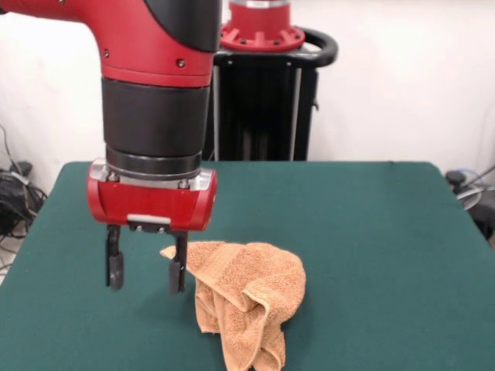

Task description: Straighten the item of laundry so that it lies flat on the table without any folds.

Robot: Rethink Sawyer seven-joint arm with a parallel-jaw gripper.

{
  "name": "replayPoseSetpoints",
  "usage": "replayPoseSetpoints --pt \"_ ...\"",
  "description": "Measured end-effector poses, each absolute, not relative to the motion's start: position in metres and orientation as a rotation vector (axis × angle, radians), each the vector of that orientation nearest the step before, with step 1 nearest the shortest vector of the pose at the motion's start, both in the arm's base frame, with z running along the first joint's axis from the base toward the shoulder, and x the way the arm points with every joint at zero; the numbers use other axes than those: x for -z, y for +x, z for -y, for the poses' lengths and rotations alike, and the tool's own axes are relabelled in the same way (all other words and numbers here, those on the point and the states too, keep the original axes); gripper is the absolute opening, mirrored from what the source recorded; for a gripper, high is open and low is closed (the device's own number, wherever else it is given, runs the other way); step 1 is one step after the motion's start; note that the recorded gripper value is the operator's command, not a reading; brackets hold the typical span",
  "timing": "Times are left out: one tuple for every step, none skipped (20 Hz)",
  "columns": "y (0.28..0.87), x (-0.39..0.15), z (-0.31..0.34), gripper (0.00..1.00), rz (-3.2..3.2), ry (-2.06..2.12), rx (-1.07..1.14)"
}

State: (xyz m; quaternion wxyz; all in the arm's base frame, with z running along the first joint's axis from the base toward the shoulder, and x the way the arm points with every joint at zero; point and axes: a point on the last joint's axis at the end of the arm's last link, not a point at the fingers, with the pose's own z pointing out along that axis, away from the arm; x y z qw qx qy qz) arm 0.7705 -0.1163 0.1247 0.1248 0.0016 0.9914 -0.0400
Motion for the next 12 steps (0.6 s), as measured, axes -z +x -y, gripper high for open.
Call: replayPoseSetpoints --pt "0.7678 -0.1257 0.1148 1.0 -2.893 0.002 0.115" --pt "0.7661 -0.1264 0.1138 1.0 -2.895 0.0 0.115" --pt "0.7641 -0.1268 0.1129 1.0 -2.898 -0.002 0.114" --pt "0.7618 -0.1263 0.1115 1.0 -2.903 -0.004 0.112" --pt "0.7615 -0.126 0.1114 1.0 -2.903 -0.004 0.111" --pt "0.7614 -0.1258 0.1115 1.0 -2.904 -0.004 0.111" --pt "0.7613 -0.1256 0.1115 1.0 -2.904 -0.004 0.111" --pt "0.7612 -0.1252 0.1118 1.0 -2.905 -0.003 0.11" --pt "0.761 -0.1248 0.1122 1.0 -2.905 -0.002 0.11" --pt "0.7609 -0.1245 0.1125 1.0 -2.905 -0.001 0.11" --pt "0.7607 -0.1238 0.113 1.0 -2.907 0.001 0.109" --pt "0.7605 -0.1234 0.1132 1.0 -2.907 0.001 0.108"
